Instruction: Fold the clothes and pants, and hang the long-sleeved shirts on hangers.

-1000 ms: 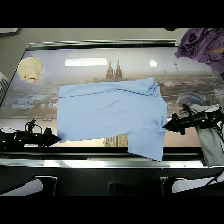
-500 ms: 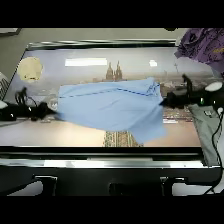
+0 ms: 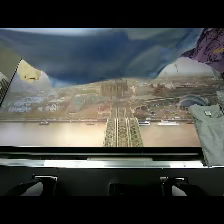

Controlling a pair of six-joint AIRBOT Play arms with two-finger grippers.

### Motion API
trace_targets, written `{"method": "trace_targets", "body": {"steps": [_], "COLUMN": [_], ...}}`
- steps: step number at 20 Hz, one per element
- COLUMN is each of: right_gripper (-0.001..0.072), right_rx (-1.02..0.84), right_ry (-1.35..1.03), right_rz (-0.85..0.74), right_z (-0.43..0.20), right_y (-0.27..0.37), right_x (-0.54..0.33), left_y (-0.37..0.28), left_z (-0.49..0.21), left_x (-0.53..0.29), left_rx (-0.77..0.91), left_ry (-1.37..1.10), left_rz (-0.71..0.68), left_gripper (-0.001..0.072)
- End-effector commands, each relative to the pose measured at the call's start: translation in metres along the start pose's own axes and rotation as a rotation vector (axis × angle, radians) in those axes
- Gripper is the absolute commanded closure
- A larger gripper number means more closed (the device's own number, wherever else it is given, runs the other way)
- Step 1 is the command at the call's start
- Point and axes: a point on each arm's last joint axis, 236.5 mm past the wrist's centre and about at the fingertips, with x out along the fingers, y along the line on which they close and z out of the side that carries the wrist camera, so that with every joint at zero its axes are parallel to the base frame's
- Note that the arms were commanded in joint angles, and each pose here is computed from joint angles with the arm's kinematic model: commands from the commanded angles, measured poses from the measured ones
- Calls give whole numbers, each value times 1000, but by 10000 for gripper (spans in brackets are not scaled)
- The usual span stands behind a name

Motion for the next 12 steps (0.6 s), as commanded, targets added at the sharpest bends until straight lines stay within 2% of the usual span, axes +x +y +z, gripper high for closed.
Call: {"method": "trace_targets", "body": {"steps": [1,4,6,9,12], "right_gripper": [681,681,681,681,680], "right_rx": [-96,-81,-54,-25,23], "right_ry": [-286,-357,-347,-245,-50], "right_rz": [-120,-153,-151,-141,-94], "right_z": [85,97,92,71,26], "right_y": [10,19,23,19,12], "right_x": [-135,-204,-219,-197,-123], "left_y": [13,10,7,13,26], "left_z": [54,49,43,27,-19], "left_x": [-112,-170,-187,-171,-99], "left_rx": [-29,-30,-36,-50,-51], "left_ry": [-254,-316,-317,-239,-23], "left_rz": [169,200,199,210,203], "left_gripper": [692,692,692,692,692]}}
